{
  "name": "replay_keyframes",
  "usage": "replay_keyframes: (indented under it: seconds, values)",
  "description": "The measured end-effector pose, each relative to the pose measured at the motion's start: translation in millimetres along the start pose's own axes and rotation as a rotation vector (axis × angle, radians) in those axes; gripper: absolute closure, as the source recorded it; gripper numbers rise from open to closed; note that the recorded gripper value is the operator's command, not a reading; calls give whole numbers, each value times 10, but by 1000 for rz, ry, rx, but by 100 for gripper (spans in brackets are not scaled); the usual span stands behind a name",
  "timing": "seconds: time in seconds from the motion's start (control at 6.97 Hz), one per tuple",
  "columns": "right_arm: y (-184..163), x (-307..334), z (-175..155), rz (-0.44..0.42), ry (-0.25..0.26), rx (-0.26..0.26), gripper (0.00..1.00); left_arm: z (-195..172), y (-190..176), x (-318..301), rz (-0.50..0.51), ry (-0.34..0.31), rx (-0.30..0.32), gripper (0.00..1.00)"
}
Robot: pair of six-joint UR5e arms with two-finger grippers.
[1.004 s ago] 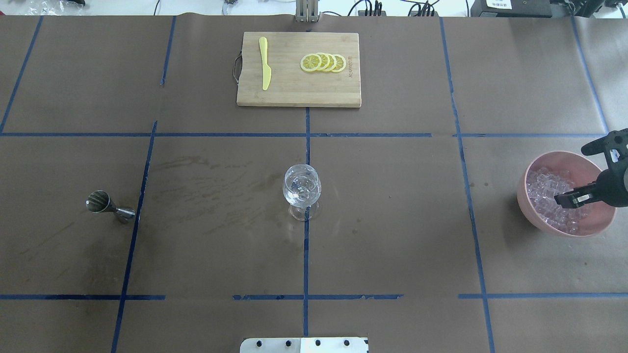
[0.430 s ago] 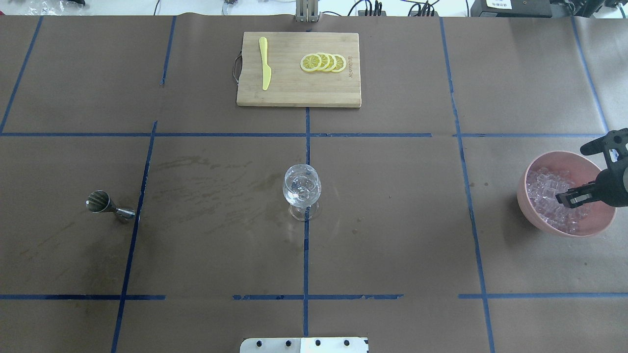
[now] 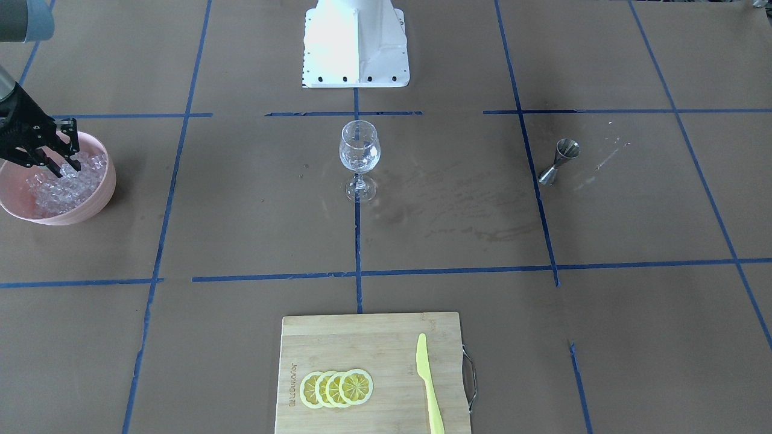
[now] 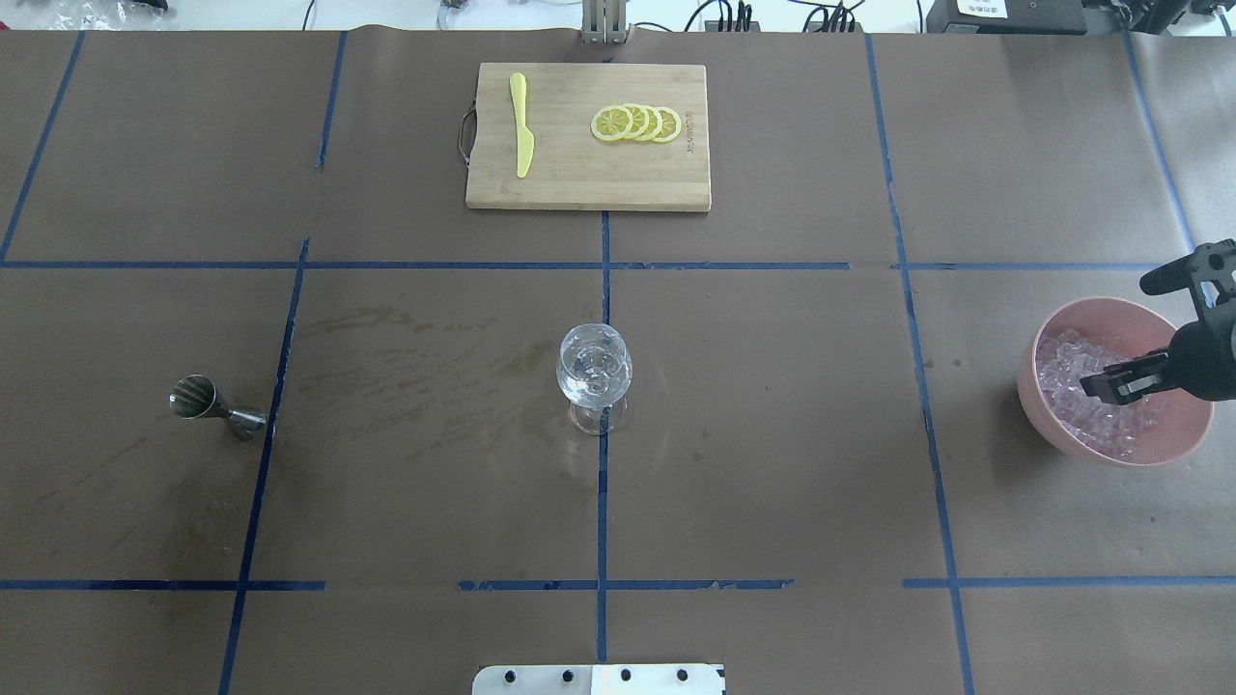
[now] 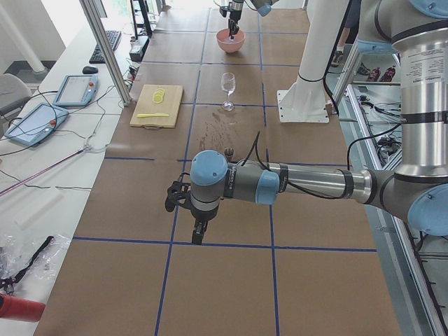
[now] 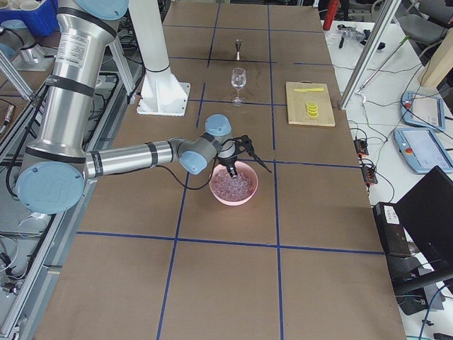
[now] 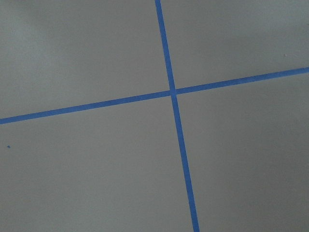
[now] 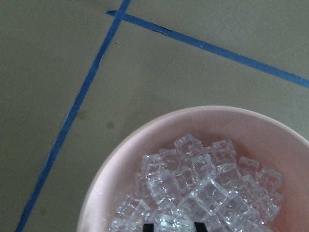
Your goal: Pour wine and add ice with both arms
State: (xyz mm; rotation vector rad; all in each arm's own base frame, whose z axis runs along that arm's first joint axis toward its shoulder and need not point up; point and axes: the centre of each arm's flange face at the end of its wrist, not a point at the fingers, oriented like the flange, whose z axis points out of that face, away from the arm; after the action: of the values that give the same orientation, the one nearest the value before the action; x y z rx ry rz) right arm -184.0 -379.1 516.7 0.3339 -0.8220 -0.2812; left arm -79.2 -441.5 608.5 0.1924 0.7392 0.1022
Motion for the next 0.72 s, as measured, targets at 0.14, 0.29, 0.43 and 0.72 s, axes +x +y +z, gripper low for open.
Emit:
replay_keyframes:
  seconds: [0.14,0.29,0.43,0.72]
  values:
    - [-169,-121,-149,1,-16,19,100,-1,-5,1,0,0,0,0]
    - [-510,-370,-334,9,-17,28,100,-3,-7,2,-1,0,0,0]
    - [-945,-742,-574,21,-12,27,100,-12,-12,10,0,0,1,0]
    - [-1686,-1591,-1011,42,-11,12,100,-38,-29,33,5,0,6,0]
